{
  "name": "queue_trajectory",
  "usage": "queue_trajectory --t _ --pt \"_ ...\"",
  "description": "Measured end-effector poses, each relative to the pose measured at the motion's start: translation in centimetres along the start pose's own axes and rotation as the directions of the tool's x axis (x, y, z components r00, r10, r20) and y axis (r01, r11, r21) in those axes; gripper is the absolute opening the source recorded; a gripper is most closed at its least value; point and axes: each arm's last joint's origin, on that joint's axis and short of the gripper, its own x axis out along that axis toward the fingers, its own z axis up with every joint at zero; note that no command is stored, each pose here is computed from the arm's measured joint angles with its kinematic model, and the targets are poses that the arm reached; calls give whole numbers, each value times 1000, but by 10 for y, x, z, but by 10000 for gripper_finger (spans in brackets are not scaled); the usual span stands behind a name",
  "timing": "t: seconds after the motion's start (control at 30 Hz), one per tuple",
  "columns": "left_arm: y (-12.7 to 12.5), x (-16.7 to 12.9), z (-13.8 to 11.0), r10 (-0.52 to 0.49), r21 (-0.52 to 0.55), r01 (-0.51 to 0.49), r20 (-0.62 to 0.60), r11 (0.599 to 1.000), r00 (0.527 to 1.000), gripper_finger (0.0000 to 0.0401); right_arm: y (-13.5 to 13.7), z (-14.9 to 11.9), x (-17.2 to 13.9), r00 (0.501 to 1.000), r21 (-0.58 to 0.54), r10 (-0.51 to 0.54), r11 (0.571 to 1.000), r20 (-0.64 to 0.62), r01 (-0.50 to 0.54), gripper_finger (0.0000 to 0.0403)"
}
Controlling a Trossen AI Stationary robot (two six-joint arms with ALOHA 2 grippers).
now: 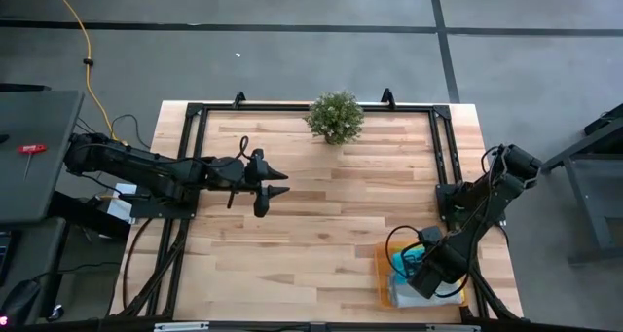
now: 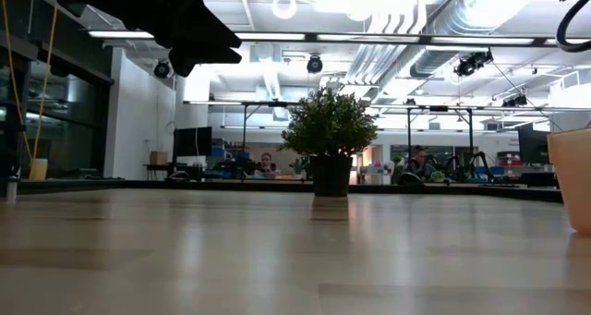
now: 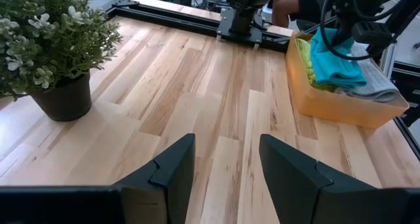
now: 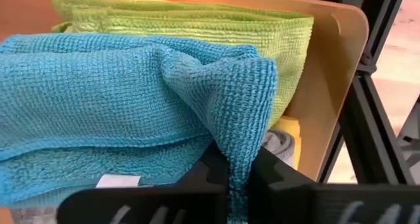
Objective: Fold microfiber towels
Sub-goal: Put the folded blue microfiber towel into the orange bin
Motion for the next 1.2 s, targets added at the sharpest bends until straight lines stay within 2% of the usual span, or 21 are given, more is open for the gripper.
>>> queue_trajectory --t 0.2,0.33,0.43,0.6,0.7,0.77,0.8,0.87,0.97,1.0,1.2 --pt "0 0 0 2 0 -2 1 1000 1000 161 1 -1 0 1000 11 12 1000 -10 -12 35" --pt "0 0 0 2 0 -2 1 1000 1000 161 0 0 0 1000 13 3 1000 -2 -3 94" --pt "0 0 0 3 0 -3 1 1000 1000 161 -5 3 -2 999 0 -53 999 10 53 145" --pt "0 0 0 3 0 -3 1 1000 1000 161 -29 8 -31 988 -24 -127 991 89 129 199" --pt "0 0 0 2 0 -2 1 1000 1000 161 -42 10 -46 992 -58 -55 996 114 62 205" --pt "0 0 0 2 0 -2 1 1000 1000 161 -45 12 -47 996 -109 43 993 80 -34 205" --pt "0 0 0 2 0 -2 1 1000 1000 161 -44 12 -45 992 -147 113 984 51 -105 205" --pt "0 0 0 -9 -5 9 -1 1000 1000 161 -40 10 -42 959 -224 280 933 -37 -281 206" --pt "-1 0 0 -34 -42 34 -7 999 999 161 -32 13 -39 859 -279 495 813 -131 -511 206" --pt "-2 0 0 -41 -53 41 -9 998 999 161 -29 14 -38 829 -280 534 780 -165 -559 206" --pt "-2 0 0 -54 -81 53 -12 995 998 161 -11 17 -13 785 -361 520 699 -336 -618 171"
